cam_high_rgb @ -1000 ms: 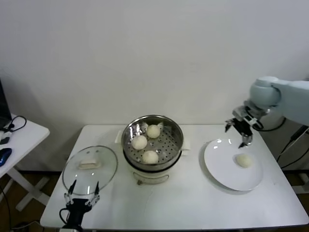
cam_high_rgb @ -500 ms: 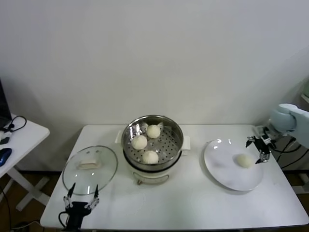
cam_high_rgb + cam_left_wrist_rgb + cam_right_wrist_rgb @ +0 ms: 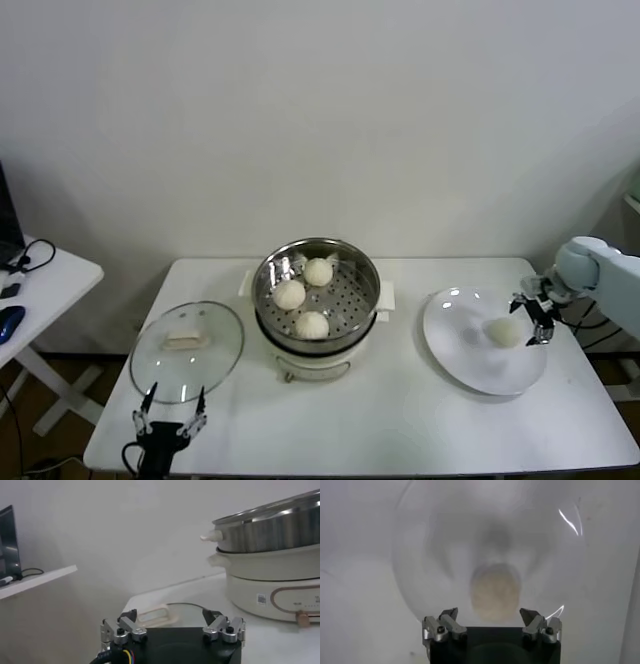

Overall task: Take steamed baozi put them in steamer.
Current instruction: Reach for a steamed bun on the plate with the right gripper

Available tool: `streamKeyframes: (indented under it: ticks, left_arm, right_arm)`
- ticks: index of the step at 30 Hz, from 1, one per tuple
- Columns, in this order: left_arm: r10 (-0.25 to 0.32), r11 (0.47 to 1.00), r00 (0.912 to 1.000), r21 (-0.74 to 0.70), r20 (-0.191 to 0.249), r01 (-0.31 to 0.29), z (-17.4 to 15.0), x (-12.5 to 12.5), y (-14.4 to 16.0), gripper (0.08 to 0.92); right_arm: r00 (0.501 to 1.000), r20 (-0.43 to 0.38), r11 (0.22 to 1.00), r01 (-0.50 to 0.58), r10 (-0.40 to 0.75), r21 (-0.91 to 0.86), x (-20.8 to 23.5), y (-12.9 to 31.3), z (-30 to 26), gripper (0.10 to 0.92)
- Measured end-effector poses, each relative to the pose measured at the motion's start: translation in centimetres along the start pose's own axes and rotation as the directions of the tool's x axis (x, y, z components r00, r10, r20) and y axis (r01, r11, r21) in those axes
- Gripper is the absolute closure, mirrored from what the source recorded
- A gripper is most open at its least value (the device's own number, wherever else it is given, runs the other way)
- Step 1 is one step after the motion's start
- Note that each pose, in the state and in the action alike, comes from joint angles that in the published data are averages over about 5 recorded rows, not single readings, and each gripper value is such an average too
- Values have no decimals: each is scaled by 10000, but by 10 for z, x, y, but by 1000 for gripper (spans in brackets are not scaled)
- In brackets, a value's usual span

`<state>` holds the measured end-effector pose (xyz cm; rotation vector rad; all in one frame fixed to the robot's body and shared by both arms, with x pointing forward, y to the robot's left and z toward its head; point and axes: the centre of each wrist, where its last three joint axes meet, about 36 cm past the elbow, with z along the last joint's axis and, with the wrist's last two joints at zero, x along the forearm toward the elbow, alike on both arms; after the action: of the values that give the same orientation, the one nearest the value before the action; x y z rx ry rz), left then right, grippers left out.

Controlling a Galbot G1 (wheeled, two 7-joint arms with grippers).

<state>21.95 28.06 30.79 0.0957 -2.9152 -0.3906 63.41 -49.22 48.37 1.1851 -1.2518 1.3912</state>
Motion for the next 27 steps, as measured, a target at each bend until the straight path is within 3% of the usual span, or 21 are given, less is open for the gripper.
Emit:
streamKeyframes:
  ticks: [19, 27]
  left_arm:
    - [8, 10000, 10000, -73, 7, -8, -1, -1, 0, 177]
    - [5, 10000, 10000, -72, 21, -5, -1, -1, 0, 177]
  right_arm:
    - [9997, 126, 9996, -206, 204, 194, -32, -8, -11, 212]
    - [9999, 68, 9998, -90, 89, 200, -30, -9, -11, 409]
